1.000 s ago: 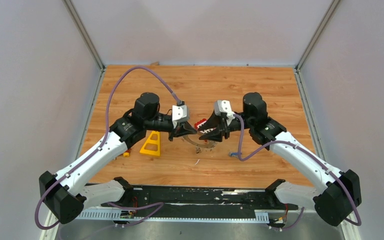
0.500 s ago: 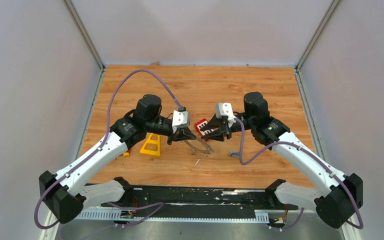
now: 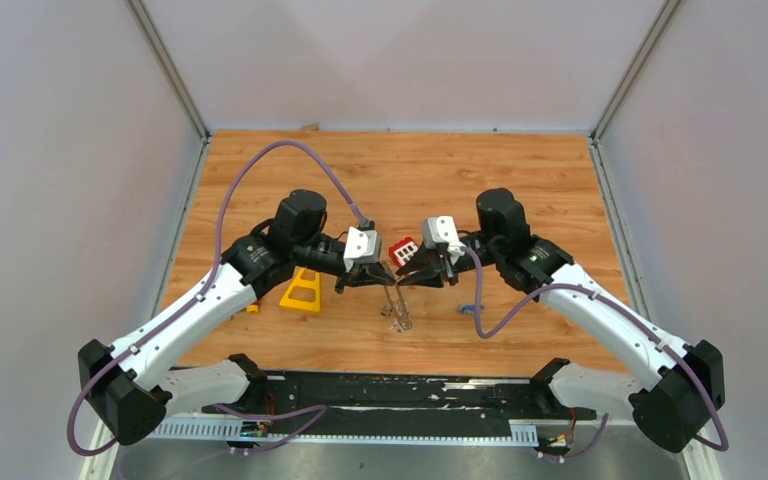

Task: Put the keys on the keyring

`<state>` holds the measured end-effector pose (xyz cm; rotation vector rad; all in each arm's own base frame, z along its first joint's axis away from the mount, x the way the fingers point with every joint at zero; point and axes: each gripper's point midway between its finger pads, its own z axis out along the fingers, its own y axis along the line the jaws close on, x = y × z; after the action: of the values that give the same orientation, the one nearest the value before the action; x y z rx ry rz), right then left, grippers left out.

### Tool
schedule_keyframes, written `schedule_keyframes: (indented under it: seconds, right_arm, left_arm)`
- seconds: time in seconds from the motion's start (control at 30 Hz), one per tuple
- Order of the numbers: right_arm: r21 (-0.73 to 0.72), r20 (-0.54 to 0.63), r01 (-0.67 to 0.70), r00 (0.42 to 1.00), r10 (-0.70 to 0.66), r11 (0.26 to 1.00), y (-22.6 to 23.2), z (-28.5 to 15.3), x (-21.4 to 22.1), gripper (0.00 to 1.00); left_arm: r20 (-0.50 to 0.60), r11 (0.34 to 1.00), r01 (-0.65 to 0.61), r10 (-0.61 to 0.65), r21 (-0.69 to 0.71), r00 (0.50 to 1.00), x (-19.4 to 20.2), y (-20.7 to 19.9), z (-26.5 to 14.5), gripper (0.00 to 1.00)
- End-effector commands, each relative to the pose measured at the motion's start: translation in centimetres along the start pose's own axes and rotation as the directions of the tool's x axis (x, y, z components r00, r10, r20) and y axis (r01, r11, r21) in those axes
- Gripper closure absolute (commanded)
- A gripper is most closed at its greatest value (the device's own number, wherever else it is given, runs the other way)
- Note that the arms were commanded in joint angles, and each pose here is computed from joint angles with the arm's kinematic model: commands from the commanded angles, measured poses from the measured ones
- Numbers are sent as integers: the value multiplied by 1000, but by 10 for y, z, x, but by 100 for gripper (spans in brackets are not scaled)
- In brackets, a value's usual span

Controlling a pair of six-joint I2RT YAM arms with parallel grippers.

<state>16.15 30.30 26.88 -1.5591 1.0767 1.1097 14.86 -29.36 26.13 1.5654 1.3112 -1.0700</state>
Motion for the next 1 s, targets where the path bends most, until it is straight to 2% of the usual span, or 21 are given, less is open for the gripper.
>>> schedule_keyframes:
  seconds: [0.0, 0.27, 0.4, 0.47, 0.5, 0.53, 0.67, 0.77, 0.97]
  right_arm:
    - [-21, 16, 57, 998, -57, 998, 0, 4, -11, 81]
    - [-20, 9, 53, 999, -53, 998, 0, 5, -8, 100]
    - [4, 13, 53, 999, -53, 999, -1, 4, -8, 100]
    - [29, 12, 42, 999, -42, 999, -4, 2, -10, 100]
    - [40, 15, 28, 999, -28, 999, -6, 1, -13, 100]
    - [54, 19, 13, 1000, -14, 998, -9, -1, -15, 100]
    - [84, 62, -46, 997, 41, 995, -14, -5, -26, 100]
    - [103, 88, -93, 993, 84, 990, -19, -7, -31, 100]
    - [146, 144, -157, 980, 136, 977, -30, -13, -38, 100]
  left_arm:
    - [55, 996, -88, 86, 22, 995, -25, -2, -3, 100]
    - [46, 995, -95, 94, 23, 995, -21, -2, -2, 100]
    - [42, 995, -103, 104, -18, 994, -22, 4, -4, 100]
    - [34, 991, -119, 121, -61, 992, -23, 11, -7, 93]
    - [36, 988, -128, 131, -81, 991, -24, 14, -9, 83]
    - [40, 985, -135, 140, -103, 989, -25, 16, -11, 77]
    - [69, 963, -180, 197, -203, 978, -32, 27, -21, 62]
    - [76, 956, -174, 197, -237, 977, -33, 33, -24, 59]
    - [111, 959, -158, 188, -235, 976, -31, 34, -19, 59]
